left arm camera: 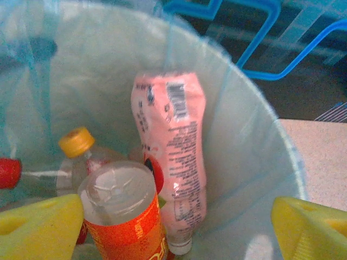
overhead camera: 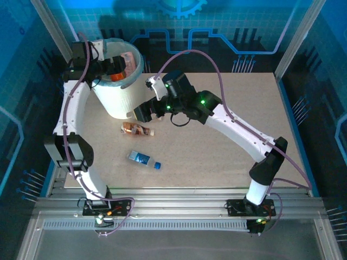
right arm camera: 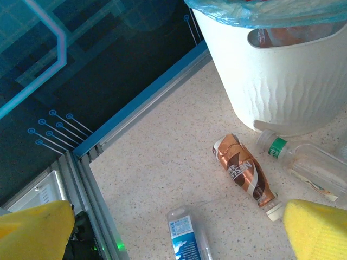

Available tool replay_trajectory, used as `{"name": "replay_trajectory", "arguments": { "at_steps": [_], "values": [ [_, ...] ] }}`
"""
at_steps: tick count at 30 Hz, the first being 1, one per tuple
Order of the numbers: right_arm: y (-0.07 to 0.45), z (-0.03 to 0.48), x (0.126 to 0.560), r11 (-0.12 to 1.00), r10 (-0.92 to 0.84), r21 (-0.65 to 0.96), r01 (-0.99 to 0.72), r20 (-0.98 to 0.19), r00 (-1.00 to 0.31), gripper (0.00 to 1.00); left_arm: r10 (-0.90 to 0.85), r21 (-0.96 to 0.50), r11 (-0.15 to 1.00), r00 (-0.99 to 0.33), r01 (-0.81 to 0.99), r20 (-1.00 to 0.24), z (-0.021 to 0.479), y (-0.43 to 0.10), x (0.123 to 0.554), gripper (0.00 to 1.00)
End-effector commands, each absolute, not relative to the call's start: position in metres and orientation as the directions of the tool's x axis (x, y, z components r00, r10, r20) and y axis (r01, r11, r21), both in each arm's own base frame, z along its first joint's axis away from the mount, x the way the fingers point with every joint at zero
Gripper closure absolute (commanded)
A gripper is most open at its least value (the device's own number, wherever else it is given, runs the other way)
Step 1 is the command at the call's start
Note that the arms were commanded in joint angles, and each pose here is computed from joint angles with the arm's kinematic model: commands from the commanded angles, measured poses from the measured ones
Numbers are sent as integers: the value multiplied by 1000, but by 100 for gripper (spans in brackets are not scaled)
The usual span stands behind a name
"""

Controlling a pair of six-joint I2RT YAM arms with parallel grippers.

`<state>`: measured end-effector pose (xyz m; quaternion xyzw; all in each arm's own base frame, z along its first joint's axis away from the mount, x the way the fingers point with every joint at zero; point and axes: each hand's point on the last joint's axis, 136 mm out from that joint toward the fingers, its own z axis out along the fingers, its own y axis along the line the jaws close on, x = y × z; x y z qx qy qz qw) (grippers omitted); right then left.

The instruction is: Put the plastic bottles in the bin

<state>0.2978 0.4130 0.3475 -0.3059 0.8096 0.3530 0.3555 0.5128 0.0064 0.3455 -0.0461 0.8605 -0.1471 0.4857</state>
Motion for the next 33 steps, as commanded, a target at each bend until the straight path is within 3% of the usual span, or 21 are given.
{"name": "replay_trajectory", "arguments": {
  "at_steps": [1, 8, 12, 23, 33],
  "values": [
    [420, 352, 289, 540, -263, 349, -766, -795, -547, 0, -219, -285, 953, -413, 104, -884, 412, 0, 484, 12],
    [417, 327, 288, 561, -341, 299, -772, -766, -544, 1, -230, -275, 954, -295, 120, -927, 463, -5, 433, 14],
    [420, 306, 282, 522, -420, 265, -811, -748, -514, 5, -243, -289, 949, -286, 130, -927, 461, -14, 399, 15],
    [435, 179, 230, 435, -686, 154, -887, -582, -437, 5, -337, -404, 913, -447, 63, -829, 361, -31, 314, 15],
    [443, 81, 205, 424, -805, 70, -903, -427, -411, 3, -383, -451, 892, -539, -6, -750, 294, -33, 288, 15]
  ]
}}
